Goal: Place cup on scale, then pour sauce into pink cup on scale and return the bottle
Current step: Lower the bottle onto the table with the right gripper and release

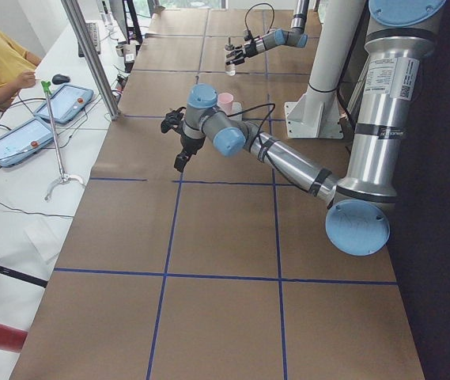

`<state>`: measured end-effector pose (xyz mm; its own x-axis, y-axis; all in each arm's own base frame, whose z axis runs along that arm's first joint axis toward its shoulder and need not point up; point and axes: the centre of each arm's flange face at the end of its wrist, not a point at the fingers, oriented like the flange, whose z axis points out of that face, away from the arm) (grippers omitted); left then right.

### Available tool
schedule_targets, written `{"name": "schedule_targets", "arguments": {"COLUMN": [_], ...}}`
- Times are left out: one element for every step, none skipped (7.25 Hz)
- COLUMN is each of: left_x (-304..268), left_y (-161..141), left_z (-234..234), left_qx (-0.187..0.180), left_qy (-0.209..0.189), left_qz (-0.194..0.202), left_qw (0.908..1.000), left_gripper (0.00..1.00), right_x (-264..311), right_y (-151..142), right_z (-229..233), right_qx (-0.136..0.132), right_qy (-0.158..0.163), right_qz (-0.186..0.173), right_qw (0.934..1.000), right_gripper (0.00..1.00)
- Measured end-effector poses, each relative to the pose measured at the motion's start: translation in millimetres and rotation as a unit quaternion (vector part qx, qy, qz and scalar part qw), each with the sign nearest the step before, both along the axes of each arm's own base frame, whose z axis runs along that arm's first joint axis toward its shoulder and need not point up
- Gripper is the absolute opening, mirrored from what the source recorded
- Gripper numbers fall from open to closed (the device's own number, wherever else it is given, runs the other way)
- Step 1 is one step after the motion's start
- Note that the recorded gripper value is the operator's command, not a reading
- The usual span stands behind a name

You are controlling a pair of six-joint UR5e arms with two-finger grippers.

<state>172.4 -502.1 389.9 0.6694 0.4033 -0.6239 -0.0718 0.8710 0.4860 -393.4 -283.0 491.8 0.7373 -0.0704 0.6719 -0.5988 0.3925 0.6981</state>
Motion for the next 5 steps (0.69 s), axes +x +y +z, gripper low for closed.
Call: {"name": "schedule_targets", "arguments": {"left_x": [-0.1, -0.4, -0.8, -1.0, -1.5], "left_y": [0.0, 0.1, 0.1, 0.3, 0.8], "left_z": [-0.3, -0.7, -1.0, -1.7, -3.4], "left_qx": [0.000, 0.001, 0.001, 0.000, -0.001], "left_qy": [0.000, 0.000, 0.000, 0.001, 0.003], "left_qz": [0.000, -0.001, -0.001, -0.002, -0.005], "left_qw": [1.0000, 1.0000, 1.0000, 1.0000, 1.0000], "left_gripper": [1.00, 1.00, 1.00, 1.00, 1.00], "right_x": [-1.0, -1.5, -2.7, -3.9, -4.7], "right_y": [0.0, -0.1, 0.4, 0.4, 0.3], "right_z": [2.9, 5.3, 7.9, 11.2, 14.0], "right_qx": [-0.001, -0.002, -0.002, -0.002, -0.003], "right_qy": [0.003, 0.005, 0.006, 0.009, 0.012], "right_qz": [-0.001, -0.001, -0.002, -0.002, -0.002], "right_qw": [1.0000, 1.0000, 1.0000, 1.0000, 0.9999], "right_gripper": [0.22, 0.43, 0.83, 1.00, 1.00]}}
